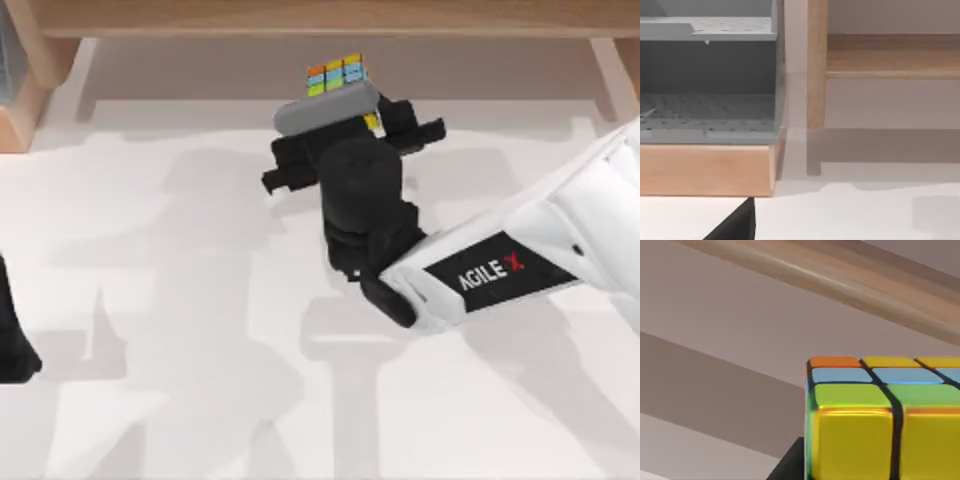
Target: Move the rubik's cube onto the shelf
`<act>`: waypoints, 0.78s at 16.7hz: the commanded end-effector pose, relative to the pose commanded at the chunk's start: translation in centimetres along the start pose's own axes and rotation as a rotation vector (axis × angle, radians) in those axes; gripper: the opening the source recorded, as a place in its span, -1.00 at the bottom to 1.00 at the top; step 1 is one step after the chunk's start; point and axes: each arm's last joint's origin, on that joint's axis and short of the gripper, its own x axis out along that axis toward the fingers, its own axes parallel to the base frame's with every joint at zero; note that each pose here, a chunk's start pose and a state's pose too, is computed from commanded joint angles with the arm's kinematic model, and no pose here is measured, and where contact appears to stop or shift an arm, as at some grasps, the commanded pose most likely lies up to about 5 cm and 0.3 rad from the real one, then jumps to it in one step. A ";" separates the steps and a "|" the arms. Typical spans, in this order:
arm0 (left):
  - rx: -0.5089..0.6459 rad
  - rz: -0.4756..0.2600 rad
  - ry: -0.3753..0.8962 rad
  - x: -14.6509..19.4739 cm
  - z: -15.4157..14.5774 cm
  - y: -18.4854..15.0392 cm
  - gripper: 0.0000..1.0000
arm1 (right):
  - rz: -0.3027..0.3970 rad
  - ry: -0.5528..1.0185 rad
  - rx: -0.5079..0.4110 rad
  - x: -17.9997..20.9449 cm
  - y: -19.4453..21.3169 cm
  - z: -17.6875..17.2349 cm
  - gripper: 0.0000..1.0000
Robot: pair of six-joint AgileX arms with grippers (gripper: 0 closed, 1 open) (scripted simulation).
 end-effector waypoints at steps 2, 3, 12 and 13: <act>0.000 0.000 0.000 0.0 0.0 0.0 1.00 | -0.027 -0.079 0.113 0.1 -0.7 1.0 -1.00; 0.000 0.000 0.000 0.0 0.0 0.0 1.00 | -0.041 -0.115 0.164 0.1 -1.2 1.6 -1.00; 0.000 0.000 0.000 0.0 0.0 0.0 1.00 | -0.102 -0.232 0.331 0.7 -4.3 3.3 -1.00; 0.000 0.000 0.000 0.0 0.0 0.0 1.00 | -0.102 -0.232 0.331 0.7 -4.3 3.3 -1.00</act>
